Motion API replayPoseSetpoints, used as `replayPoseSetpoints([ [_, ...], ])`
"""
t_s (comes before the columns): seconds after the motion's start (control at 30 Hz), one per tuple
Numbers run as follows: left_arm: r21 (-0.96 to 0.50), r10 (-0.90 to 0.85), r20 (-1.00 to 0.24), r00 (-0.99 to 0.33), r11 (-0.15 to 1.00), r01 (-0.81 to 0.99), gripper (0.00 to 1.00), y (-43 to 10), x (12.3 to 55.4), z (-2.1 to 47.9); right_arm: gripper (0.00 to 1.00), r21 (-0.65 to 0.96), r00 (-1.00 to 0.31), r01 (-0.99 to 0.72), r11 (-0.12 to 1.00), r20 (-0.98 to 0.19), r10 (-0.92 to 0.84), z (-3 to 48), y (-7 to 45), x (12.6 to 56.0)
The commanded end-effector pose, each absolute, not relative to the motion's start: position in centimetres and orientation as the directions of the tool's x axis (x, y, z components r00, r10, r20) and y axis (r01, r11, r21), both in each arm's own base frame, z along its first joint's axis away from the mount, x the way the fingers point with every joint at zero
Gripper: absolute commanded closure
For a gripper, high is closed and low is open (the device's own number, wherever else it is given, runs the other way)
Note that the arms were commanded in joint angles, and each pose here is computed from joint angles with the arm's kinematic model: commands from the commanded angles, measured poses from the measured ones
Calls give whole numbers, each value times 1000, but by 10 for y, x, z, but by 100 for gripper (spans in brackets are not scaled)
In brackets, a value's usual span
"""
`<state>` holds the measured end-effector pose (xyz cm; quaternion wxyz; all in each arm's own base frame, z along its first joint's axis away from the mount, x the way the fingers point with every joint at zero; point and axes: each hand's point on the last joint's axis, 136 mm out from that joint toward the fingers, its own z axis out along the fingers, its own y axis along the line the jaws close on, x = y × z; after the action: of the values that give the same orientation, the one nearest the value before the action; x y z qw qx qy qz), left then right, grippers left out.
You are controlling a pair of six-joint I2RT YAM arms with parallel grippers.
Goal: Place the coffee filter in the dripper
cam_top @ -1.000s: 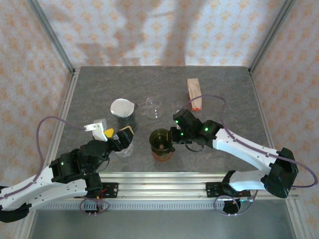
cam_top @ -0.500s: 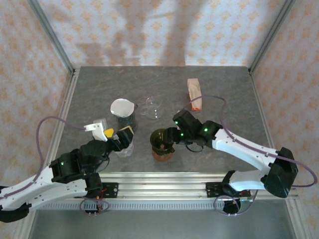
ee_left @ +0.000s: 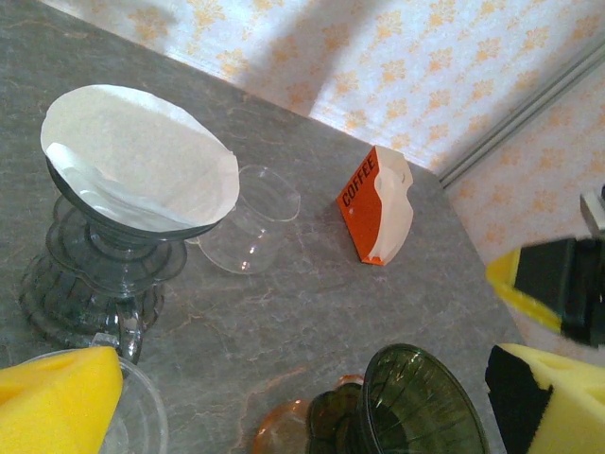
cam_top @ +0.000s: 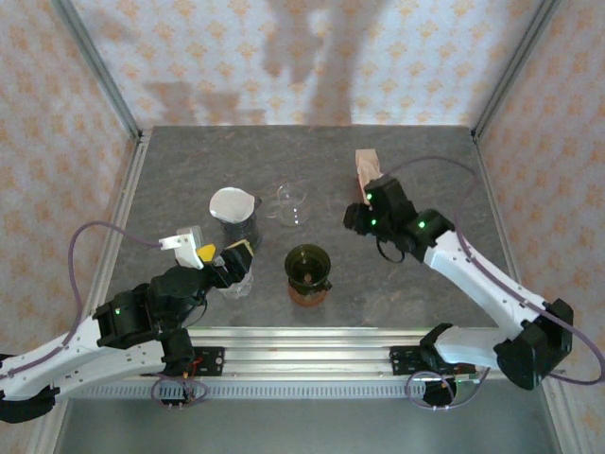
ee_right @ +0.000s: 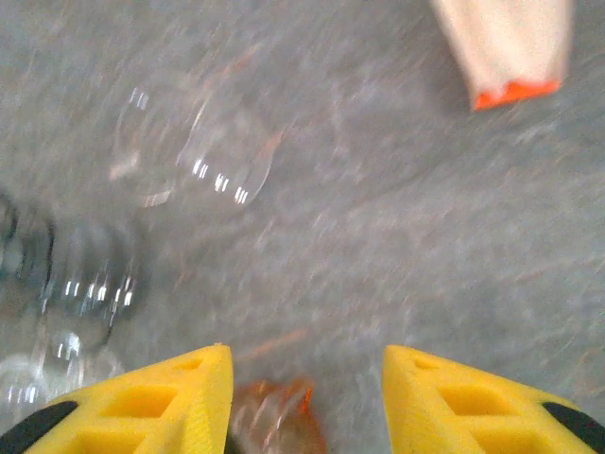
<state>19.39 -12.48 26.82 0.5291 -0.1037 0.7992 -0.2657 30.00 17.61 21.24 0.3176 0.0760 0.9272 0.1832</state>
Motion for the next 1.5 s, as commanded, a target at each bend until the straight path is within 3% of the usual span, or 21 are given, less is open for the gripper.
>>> replayPoseSetpoints([
  [0.0, -521, -439, -798, -412, 846, 109, 0, -126, 196, 266, 57, 242, -735, 67, 968, -644, 212, 216, 145, 340],
  [0.3, -510, -422, -802, -423, 853, 116, 0, -129, 196, 265, 69, 81, -735, 155, 985, -656, 170, 208, 110, 419],
  [0.53, -486, -400, -814, -422, 866, 116, 0, -130, 198, 266, 71, 23, -763, 136, 990, -635, 119, 193, 113, 455],
  [0.97, -460, -385, -829, -406, 882, 101, 0, -127, 201, 266, 74, 88, -798, 148, 985, -578, 171, 156, 122, 487],
  [1.47, -441, -369, -837, -404, 892, 101, 0, -132, 204, 264, 76, 111, -800, 126, 986, -577, 167, 152, 129, 500],
])
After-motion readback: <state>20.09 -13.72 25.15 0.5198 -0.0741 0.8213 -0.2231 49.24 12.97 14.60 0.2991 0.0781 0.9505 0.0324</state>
